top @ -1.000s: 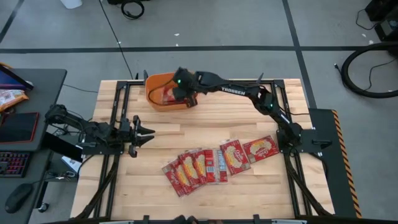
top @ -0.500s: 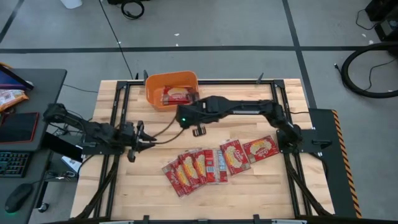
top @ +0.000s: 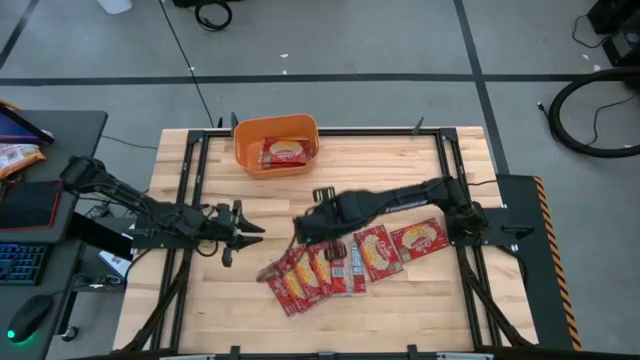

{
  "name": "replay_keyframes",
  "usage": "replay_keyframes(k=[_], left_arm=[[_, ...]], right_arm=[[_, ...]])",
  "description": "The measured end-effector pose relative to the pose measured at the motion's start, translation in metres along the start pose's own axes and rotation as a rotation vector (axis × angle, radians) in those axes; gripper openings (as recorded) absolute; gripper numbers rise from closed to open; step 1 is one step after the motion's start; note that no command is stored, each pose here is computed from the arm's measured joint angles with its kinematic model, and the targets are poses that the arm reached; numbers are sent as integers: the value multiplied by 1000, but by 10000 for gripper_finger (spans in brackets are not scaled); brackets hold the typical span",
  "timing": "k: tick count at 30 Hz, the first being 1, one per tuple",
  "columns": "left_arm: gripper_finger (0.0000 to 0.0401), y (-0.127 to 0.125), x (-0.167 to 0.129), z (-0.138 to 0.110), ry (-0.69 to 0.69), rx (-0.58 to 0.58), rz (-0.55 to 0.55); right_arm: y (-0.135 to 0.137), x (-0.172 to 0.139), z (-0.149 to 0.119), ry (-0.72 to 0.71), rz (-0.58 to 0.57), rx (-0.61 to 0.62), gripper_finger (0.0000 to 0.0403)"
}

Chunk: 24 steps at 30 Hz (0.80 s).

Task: Sort popcorn bags into baskets
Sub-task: Put the red popcorn bag into the orange bin

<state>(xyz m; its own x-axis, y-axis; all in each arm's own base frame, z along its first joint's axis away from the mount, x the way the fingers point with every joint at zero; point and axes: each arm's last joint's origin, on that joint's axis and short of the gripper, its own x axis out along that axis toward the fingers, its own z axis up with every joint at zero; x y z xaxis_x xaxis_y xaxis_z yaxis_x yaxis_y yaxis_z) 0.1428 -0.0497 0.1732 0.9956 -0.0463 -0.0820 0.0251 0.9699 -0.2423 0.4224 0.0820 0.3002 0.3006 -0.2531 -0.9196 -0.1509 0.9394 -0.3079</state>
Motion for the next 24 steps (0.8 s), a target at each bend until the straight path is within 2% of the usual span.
replay_keyframes(k=[6,12,17,19,21,24], left_arm=[[117,-2,9,-4,-13,-2,-4],[117,-7,14,6,-154,12,-38],[117,-12,21,11,-212,-22,-60],[117,-19,30,14,-183,-44,-117],[117,-31,41,17,-135,-44,-232],[117,-56,61,24,-95,21,-389]], right_arm=[[39,20,-10,-47,16,-41,103],[56,15,-38,-187,31,19,103],[76,12,-71,-305,-10,90,103],[86,15,-86,-344,-44,88,103],[93,16,-100,-394,-75,89,103],[100,18,-117,-473,-99,99,103]])
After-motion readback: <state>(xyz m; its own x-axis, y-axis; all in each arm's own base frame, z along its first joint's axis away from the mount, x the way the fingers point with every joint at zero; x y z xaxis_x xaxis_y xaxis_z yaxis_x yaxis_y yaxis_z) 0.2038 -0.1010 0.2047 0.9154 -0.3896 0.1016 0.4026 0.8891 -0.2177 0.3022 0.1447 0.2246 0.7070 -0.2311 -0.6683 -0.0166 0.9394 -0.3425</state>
